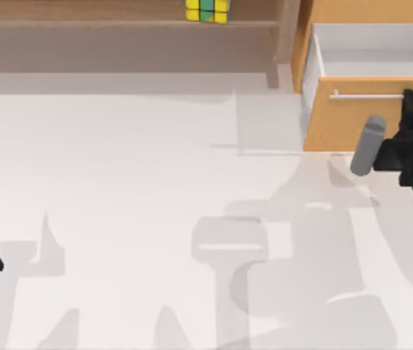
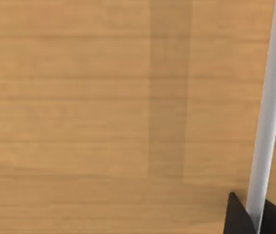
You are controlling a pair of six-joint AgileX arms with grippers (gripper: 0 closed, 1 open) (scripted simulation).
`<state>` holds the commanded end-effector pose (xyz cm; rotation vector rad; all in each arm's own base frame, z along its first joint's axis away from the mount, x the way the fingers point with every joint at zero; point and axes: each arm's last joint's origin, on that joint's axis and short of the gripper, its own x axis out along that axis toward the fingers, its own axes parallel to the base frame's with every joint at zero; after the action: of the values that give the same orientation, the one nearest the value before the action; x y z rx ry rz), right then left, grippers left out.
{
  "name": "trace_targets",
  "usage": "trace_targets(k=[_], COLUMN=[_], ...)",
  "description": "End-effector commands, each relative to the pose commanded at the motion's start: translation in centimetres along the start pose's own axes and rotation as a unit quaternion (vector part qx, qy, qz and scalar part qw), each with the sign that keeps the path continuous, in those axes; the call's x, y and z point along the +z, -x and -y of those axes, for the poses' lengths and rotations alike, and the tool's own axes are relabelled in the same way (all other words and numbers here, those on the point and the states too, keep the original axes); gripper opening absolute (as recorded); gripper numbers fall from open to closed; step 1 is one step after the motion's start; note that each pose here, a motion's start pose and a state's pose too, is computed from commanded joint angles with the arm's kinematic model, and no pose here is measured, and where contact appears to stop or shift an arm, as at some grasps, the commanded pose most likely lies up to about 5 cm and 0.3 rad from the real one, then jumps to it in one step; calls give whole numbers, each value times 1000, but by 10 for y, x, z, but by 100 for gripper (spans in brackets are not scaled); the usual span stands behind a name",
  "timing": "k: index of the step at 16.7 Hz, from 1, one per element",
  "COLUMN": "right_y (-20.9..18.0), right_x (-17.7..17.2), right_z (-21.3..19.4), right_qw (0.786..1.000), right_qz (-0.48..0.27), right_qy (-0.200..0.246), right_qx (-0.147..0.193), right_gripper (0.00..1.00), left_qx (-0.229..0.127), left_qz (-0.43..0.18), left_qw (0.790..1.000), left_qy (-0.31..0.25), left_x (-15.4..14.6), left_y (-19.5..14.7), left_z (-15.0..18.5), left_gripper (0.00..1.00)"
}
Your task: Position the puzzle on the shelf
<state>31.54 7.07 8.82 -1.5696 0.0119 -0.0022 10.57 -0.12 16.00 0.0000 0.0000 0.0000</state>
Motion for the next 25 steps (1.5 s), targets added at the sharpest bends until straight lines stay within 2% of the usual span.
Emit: trace_targets(k=[5,14,20,25], right_y=[-6,-59,-61,-84], right_x=[0,0,0,0], right_z=[2,0,1,4], right_qw=[1000,1000,1000,1000], right_qz=[-2,0,-1,-3], right_qy=[-3,-1,-2,-3], right_qx=[-6,1,1,-7], right_gripper=[0,0,0,0], left_qx=[0,0,0,0], left_qz=[0,0,0,0], left_qw=[1000,1000,1000,1000], left_qy=[0,0,0,0], left_x=[0,0,0,0], left_y=[0,0,0,0], left_z=[0,0,0,0], left_gripper=[100,100,100,100])
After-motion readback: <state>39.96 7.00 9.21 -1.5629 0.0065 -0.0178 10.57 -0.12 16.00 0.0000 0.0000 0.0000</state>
